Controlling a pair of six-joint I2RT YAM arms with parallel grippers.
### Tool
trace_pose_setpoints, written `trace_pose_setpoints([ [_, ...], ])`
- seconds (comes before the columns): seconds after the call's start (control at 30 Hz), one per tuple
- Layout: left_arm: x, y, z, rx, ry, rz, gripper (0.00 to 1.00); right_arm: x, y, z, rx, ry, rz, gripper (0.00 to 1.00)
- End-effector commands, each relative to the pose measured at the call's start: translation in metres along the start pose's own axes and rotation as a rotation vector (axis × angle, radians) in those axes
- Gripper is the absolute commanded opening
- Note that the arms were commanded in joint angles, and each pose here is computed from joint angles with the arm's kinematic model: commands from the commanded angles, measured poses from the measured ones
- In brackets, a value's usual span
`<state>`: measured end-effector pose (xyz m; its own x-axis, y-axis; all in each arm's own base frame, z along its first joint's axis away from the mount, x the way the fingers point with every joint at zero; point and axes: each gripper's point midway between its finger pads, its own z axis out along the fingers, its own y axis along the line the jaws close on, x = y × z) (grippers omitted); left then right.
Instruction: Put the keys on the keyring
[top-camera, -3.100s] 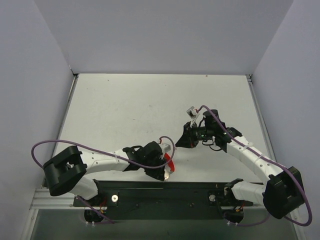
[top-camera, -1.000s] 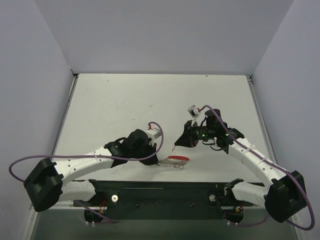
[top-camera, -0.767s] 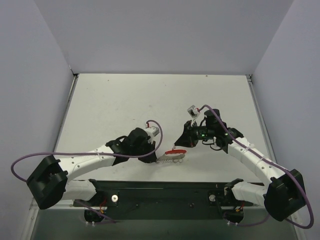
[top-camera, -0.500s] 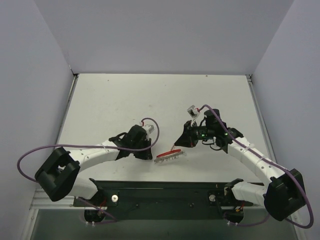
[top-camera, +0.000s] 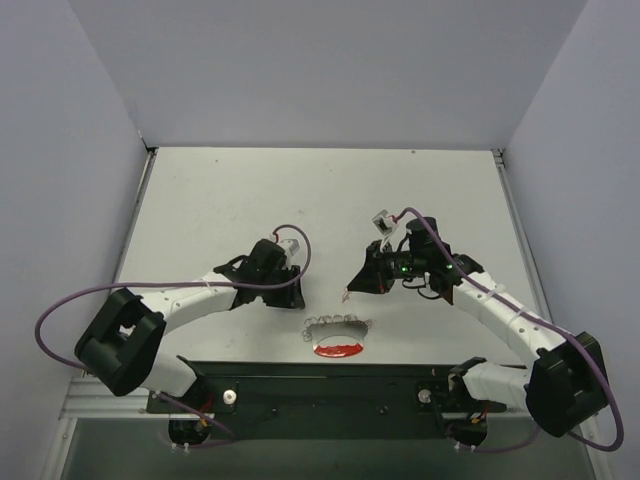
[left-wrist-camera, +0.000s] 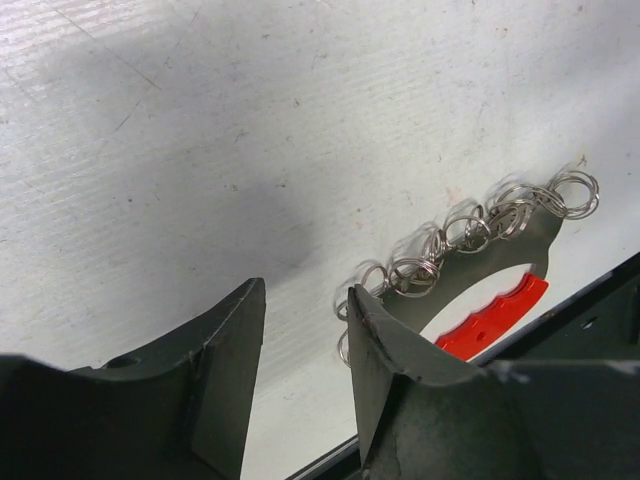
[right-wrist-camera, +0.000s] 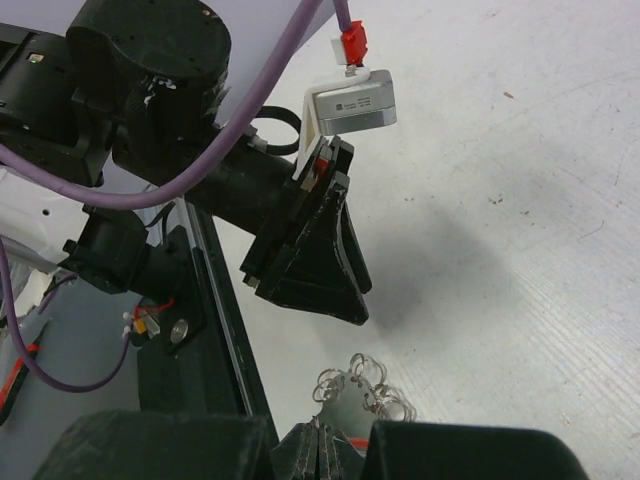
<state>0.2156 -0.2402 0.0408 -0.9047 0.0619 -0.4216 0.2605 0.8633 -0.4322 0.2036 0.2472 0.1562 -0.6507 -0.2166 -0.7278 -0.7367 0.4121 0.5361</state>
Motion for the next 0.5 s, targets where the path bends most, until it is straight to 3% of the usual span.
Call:
trace_pose_setpoints([
  [0.0,-0.019,-0.024,-0.014,0.099,-0.054,0.049,0.49,-0.007,0.003,0.001,-0.037,-0.024,-0.026,0.0],
  [0.27,0.013,-0.041,-0.021,0.258,0.018,-0.004,0.51,-0.007,0.001,0.005,-0.042,-0.016,-0.018,0.0],
  [0.47,0.026,-0.036,-0.018,0.256,0.048,-0.032,0.47,-0.008,0.001,0.006,-0.046,-0.015,-0.016,0.0],
])
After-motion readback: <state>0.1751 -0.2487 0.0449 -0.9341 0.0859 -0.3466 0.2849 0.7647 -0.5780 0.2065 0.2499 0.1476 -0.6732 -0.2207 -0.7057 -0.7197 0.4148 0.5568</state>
